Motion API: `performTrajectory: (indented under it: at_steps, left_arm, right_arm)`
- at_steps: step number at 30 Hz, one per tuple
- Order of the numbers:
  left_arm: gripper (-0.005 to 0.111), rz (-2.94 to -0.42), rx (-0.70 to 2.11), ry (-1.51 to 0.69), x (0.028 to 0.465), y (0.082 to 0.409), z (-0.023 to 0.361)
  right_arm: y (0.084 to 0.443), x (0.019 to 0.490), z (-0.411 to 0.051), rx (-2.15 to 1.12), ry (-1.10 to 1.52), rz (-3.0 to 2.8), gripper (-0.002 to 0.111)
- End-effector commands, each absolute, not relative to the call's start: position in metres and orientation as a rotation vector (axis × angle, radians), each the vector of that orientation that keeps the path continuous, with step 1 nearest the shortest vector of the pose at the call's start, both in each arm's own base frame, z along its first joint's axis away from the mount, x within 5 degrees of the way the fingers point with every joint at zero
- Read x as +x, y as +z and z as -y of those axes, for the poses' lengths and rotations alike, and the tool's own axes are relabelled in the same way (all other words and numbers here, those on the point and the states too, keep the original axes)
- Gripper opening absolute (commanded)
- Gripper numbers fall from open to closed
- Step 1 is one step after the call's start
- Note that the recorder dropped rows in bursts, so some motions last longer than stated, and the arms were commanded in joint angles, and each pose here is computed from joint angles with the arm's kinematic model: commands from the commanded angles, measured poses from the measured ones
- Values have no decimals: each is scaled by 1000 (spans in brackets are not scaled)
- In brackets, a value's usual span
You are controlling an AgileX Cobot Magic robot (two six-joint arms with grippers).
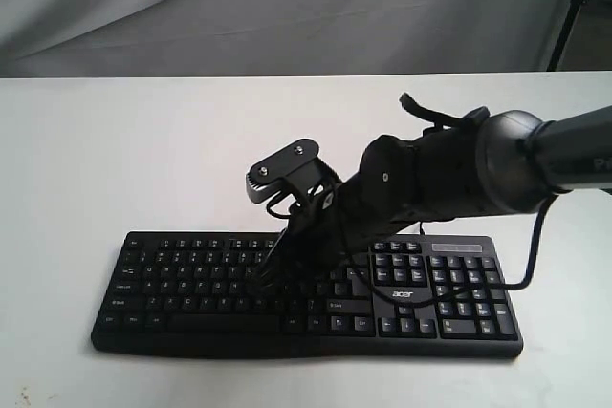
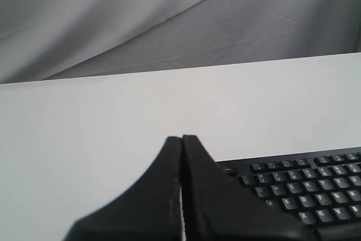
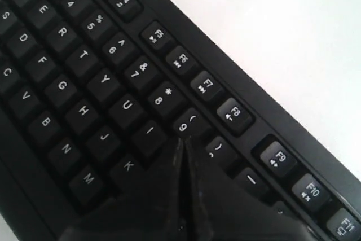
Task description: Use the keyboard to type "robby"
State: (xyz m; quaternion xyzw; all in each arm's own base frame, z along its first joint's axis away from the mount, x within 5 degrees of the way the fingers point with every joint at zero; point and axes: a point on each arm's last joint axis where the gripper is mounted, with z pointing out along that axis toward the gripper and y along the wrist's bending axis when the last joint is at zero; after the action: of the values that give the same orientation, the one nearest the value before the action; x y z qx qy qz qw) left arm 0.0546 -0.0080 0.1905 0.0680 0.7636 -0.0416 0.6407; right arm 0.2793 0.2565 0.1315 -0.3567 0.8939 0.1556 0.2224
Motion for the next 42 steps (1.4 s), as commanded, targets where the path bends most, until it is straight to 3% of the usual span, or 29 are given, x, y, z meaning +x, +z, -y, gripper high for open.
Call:
performTrajectory:
  at_steps: [1,33,42]
  left_arm:
    - [0,-1734,161,-98,55,190,8]
    - [0,-1734,161,-98,55,190,8]
    - [0,-1734,161,-98,55,190,8]
  right_arm:
    - [130,279,-256,-990,422,-2455,0]
    - [114,277,-259,-1016,412,-2491,0]
    - [139,278,-258,-1022,414,-2413,0]
